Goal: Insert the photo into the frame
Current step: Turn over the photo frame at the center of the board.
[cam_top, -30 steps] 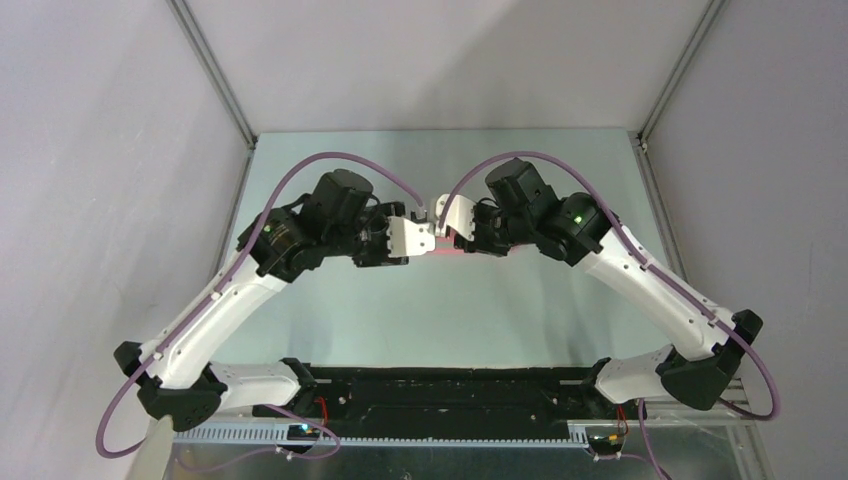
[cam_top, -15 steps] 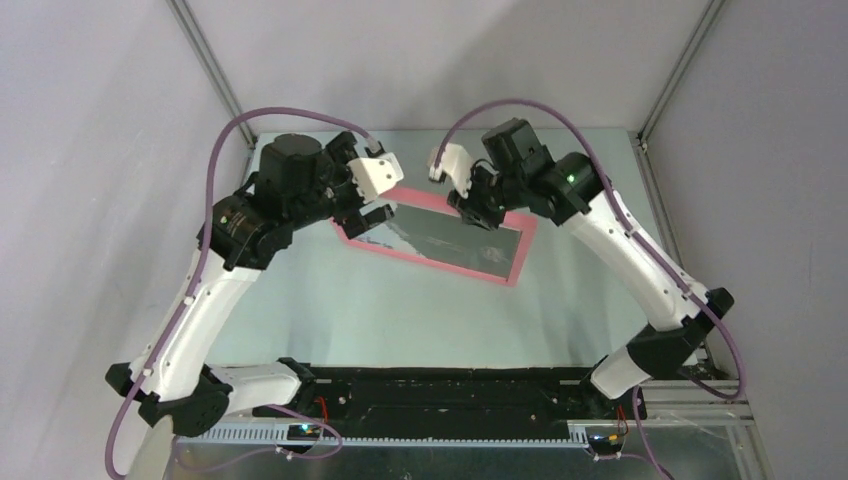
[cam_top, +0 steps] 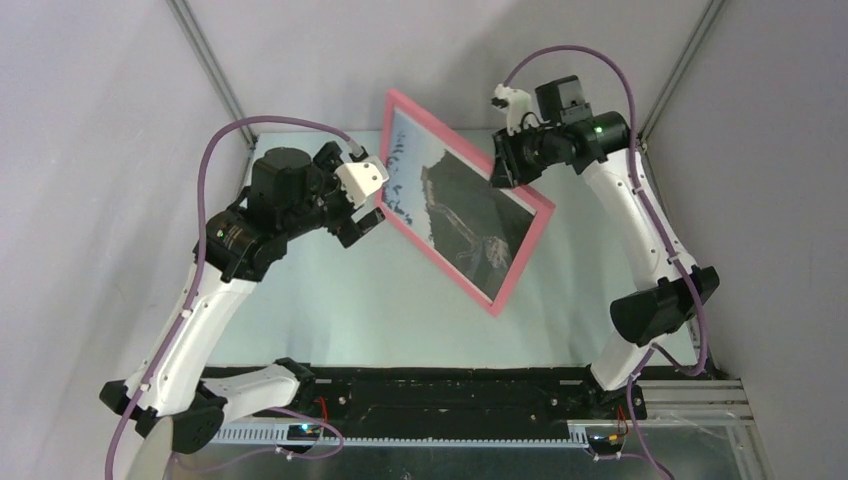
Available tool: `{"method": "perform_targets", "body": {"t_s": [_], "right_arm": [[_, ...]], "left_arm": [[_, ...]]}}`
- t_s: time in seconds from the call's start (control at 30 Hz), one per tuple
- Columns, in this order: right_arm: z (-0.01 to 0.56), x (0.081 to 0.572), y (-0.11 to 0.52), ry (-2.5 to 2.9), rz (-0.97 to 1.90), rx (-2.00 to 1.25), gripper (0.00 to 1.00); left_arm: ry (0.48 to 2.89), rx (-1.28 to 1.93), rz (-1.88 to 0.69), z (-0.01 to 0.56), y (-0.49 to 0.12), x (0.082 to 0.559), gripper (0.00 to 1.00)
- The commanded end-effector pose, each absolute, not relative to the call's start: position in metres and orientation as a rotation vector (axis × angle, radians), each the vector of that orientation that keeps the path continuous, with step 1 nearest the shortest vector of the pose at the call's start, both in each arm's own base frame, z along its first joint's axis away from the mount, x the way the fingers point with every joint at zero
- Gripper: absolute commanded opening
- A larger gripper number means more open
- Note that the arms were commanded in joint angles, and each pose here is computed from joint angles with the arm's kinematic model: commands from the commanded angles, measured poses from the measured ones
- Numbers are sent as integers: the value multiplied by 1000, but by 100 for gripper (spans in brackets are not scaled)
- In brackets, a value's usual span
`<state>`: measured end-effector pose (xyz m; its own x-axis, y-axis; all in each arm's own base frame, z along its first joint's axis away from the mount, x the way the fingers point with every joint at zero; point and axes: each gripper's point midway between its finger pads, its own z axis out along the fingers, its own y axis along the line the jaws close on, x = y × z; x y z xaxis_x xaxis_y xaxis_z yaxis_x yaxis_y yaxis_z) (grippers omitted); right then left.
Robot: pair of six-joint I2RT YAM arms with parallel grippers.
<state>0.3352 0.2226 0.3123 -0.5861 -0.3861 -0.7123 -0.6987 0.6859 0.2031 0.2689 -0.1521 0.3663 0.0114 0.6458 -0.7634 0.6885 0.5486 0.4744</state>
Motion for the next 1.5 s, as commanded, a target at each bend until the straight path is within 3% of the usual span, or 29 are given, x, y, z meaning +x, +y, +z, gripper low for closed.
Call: {"method": "perform_targets", "body": {"t_s": [0.0, 0.3, 0.77, 1.1, 1.47], "right_arm": [[347, 364, 207, 2156, 715, -576, 0], [304, 394, 155, 2225, 839, -275, 0], [207, 386, 108, 2242, 946, 74, 0], [137, 365, 102, 2300, 937, 225, 0], [107, 353, 106, 2287, 912, 232, 1]], "left_arm": [[1700, 1047, -105, 364, -154, 274, 100], [2088, 757, -423, 271, -162, 317, 100], [2511, 180, -815, 142, -173, 401, 99], [2657, -84, -900, 78, -173, 428, 99], [2690, -168, -1095, 43, -194, 428, 98]]}}
